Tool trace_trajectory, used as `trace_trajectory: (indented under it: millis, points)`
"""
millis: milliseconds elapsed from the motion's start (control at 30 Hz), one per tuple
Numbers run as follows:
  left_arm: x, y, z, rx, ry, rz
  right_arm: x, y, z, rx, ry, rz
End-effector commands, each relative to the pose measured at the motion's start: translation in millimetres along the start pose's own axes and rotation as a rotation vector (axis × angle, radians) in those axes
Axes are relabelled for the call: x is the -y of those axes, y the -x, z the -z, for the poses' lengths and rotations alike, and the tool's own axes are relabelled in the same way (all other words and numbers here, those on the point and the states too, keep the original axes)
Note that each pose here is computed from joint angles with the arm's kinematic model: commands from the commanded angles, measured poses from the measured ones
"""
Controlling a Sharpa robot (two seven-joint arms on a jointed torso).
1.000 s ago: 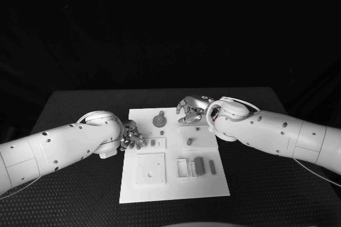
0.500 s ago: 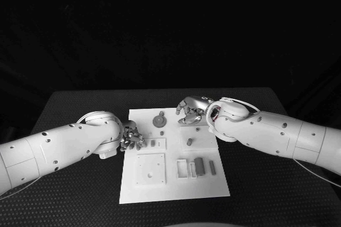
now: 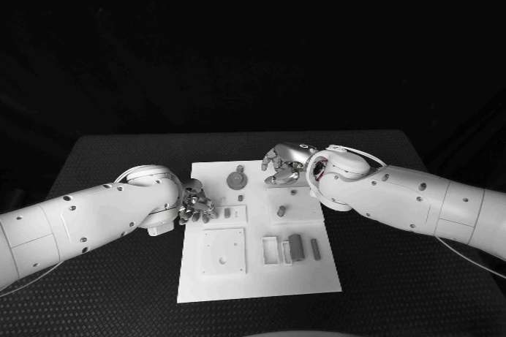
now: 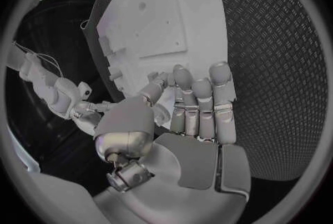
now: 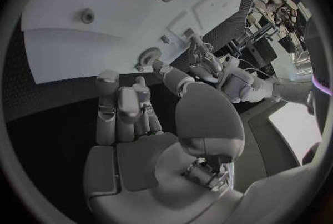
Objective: Assemble the parts on the task board
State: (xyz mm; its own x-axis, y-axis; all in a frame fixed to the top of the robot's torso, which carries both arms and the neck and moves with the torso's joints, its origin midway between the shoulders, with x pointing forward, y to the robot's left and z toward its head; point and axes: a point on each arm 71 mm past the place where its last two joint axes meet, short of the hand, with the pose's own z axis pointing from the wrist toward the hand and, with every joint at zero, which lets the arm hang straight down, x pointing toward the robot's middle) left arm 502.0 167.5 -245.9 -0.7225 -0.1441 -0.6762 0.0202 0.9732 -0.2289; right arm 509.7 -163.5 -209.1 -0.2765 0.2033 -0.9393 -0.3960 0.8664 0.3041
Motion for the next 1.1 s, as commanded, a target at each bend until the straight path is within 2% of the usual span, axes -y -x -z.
trace_trajectory:
  millis: [33,1100]
  points:
    - [-2.1,-2.2,-1.0,-0.013,0.018,0.008,-0.3,-1.0,0.1,-0.009,0.003,0.005]
    - [-3.6,0.7,-1.1,0.015,0.001,0.036,-0.3,-1.3,-0.3,-0.008,0.003,0.004]
